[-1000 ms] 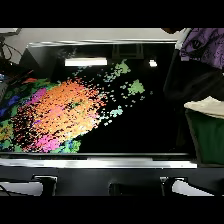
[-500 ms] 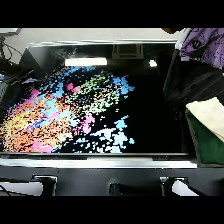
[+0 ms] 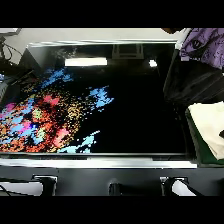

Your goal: Fold the clothes and pants, and hang the long-sleeved shirts on hangers.

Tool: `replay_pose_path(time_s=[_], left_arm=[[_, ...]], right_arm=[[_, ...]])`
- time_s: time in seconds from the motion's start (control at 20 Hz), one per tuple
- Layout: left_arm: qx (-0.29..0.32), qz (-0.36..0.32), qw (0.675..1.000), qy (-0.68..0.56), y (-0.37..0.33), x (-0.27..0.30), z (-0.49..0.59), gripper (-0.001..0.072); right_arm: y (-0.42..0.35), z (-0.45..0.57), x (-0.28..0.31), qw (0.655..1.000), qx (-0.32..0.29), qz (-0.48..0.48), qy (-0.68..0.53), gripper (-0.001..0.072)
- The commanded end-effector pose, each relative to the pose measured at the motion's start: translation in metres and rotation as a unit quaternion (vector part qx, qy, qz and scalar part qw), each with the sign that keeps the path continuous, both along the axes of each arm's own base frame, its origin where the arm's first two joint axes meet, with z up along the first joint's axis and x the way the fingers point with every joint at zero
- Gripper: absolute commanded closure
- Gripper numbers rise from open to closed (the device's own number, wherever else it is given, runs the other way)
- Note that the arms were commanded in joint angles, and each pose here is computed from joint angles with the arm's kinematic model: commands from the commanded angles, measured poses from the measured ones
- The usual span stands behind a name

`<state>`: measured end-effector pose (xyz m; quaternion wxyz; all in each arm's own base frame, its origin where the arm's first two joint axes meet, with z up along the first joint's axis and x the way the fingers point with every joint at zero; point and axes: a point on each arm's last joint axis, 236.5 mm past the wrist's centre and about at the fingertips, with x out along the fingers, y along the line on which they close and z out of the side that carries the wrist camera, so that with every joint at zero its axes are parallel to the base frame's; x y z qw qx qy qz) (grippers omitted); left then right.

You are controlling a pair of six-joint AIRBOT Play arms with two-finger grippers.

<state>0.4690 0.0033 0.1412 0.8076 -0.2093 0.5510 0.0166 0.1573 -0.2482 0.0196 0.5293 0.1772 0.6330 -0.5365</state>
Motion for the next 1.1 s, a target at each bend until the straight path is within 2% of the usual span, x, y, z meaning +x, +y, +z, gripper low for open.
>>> replay_pose_path(time_s=[0.0,0.05,0.15,0.3,0.4,0.5,0.6,0.7,0.8,0.9,1.05], left_arm=[[0.000,0.000,1.000,0.001,0.000,0.000,0.000,0.0692],[0.000,0.000,1.000,0.001,0.000,0.000,-0.001,0.0692],[0.000,0.000,1.000,0.001,0.000,0.000,-0.001,0.0692],[0.000,0.000,1.000,0.002,0.000,0.000,-0.001,0.0692],[0.000,-0.002,1.000,0.008,-0.001,-0.003,-0.002,0.0692],[0.000,-0.003,1.000,0.012,-0.001,-0.005,-0.002,0.0692],[0.002,-0.008,1.000,0.011,-0.001,-0.006,-0.002,0.0692],[0.009,-0.025,1.000,0.007,-0.002,-0.006,-0.002,0.0692],[0.021,-0.051,0.998,-0.004,-0.007,-0.004,0.000,0.0692],[0.033,-0.082,0.996,-0.031,-0.019,0.004,0.006,0.0693],[0.076,-0.128,0.988,-0.030,-0.036,-0.001,-0.001,0.0693]], right_arm=[[0.001,-0.010,-0.008,1.000,-0.005,-0.011,0.011,0.0676],[0.003,-0.012,-0.010,1.000,-0.003,-0.012,0.013,0.0674],[0.006,-0.013,-0.016,1.000,0.003,-0.018,0.024,0.0625],[0.011,-0.010,-0.023,0.999,0.012,-0.025,0.040,0.0611],[0.015,-0.009,-0.027,0.998,0.024,-0.017,0.054,0.0330],[0.015,-0.007,-0.023,0.998,0.035,0.000,0.052,0.0316],[0.022,-0.006,0.022,0.996,0.068,0.044,-0.038,0.0343],[0.050,0.009,0.108,0.964,0.128,0.110,-0.207,0.0537],[0.094,0.046,0.193,0.898,0.166,0.202,-0.354,0.0657],[0.147,0.073,0.241,0.846,0.167,0.322,-0.391,0.0681],[0.250,0.082,0.268,0.776,0.184,0.469,-0.380,0.0681]])
